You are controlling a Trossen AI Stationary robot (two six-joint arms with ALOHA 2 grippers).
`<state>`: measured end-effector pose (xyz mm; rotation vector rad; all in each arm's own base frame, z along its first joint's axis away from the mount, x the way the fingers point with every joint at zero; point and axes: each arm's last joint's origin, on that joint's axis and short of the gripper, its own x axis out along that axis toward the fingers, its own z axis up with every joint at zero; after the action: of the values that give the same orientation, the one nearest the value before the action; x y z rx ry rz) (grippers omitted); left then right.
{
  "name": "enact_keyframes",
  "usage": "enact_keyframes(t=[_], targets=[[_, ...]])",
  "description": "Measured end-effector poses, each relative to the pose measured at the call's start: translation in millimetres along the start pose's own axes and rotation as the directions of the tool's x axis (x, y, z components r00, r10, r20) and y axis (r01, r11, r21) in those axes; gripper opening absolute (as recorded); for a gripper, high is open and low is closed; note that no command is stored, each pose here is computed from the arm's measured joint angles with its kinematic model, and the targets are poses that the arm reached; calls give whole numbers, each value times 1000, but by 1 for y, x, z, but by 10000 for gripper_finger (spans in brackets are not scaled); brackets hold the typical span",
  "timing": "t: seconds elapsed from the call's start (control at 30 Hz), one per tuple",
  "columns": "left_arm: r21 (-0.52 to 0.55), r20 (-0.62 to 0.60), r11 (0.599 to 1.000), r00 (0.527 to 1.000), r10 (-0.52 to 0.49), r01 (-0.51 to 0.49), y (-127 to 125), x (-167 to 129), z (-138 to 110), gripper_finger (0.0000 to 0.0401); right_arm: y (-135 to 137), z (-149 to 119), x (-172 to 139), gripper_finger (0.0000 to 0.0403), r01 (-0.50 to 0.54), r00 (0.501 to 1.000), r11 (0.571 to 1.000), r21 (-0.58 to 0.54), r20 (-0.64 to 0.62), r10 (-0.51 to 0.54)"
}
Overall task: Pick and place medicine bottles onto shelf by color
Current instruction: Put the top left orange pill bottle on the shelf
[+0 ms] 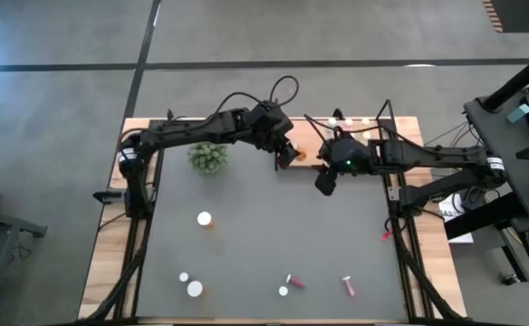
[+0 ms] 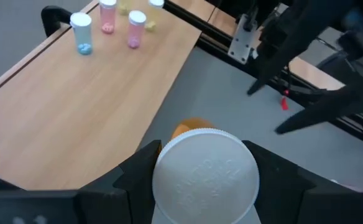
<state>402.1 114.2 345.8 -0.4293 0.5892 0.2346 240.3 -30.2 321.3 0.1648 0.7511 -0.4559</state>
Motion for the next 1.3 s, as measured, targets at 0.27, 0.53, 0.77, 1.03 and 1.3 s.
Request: enact_keyframes(t=[0.27, 0.53, 0.77, 1.03, 1.3], targets=[[-1, -32, 1000, 999, -15, 15, -3, -18, -1, 191, 2, 8, 2, 156, 21, 1000, 989, 145, 3, -22], [2, -40, 1000, 999, -18, 18, -5, -28, -1, 191, 2, 30, -18, 208, -30, 996, 989, 142, 88, 18], [0, -21, 999, 999, -33, 33, -6, -29, 2, 191, 5, 31, -15, 245, -30, 993, 999, 26, 113, 27], [0, 39, 998, 998, -58, 58, -9, -34, 8, 191, 7, 37, -13, 237, -13, 981, 986, -167, 189, 46], [-32, 106, 995, 991, -87, 91, -14, -34, 14, 191, 4, 39, -7, 240, 10, 981, 974, -227, 191, 35]])
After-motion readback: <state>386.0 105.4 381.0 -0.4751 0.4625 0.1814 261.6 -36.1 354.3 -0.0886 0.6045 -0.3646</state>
